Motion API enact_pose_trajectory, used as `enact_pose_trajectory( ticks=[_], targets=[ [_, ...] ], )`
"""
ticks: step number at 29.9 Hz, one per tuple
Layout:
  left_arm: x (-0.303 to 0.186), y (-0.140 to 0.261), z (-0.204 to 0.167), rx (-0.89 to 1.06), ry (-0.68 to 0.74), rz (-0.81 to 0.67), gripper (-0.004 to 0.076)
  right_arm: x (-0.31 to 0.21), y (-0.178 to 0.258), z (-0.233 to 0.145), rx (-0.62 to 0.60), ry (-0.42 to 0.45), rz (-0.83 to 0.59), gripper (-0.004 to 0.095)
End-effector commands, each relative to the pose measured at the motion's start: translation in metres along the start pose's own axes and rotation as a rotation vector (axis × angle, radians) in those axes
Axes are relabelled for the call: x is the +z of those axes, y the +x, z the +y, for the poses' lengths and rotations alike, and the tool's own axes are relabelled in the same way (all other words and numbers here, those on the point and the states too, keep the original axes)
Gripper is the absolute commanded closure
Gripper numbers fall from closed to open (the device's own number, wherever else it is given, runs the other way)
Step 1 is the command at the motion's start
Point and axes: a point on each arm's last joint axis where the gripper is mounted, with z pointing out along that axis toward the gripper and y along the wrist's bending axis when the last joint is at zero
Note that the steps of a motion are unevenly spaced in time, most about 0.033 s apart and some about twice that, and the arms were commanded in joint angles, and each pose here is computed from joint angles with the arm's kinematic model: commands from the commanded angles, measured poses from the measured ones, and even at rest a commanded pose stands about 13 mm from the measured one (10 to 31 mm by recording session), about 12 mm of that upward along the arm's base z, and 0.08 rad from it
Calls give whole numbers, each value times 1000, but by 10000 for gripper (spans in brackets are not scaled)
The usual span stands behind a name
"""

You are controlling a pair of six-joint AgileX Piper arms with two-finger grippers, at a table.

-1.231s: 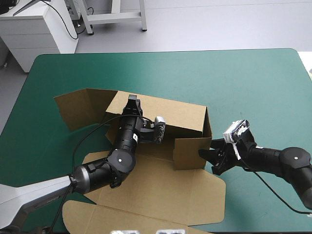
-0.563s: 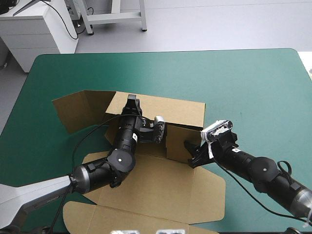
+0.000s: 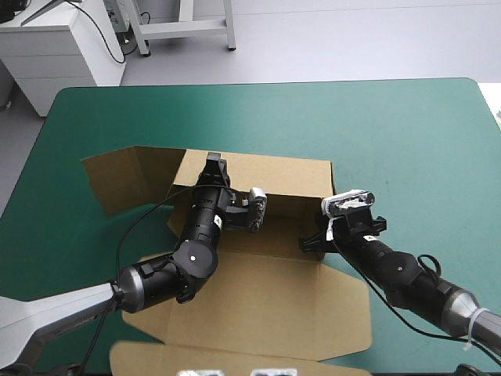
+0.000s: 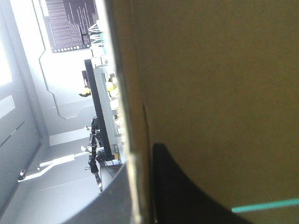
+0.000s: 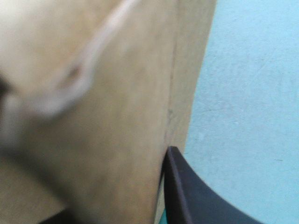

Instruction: Fold the box

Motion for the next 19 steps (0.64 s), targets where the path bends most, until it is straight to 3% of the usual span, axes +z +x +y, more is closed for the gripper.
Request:
enact_pose_trajectory(
  ticks=[1,12,15,19],
  targets=[
    [-6,0,12,-30,-36,-20,713,-8,-13,4,6,-38,-50,908],
    [-6,3,14,-51,-50,10,689,-8,-12,5,20,-54,-38,909],
    [-4,5,15,-60,-60,24,564,-8,-12,4,52,-44,-34,908],
    [1,12,18,-55,-82,32,276,-7,-14,-1,55,10,-55,908]
  ],
)
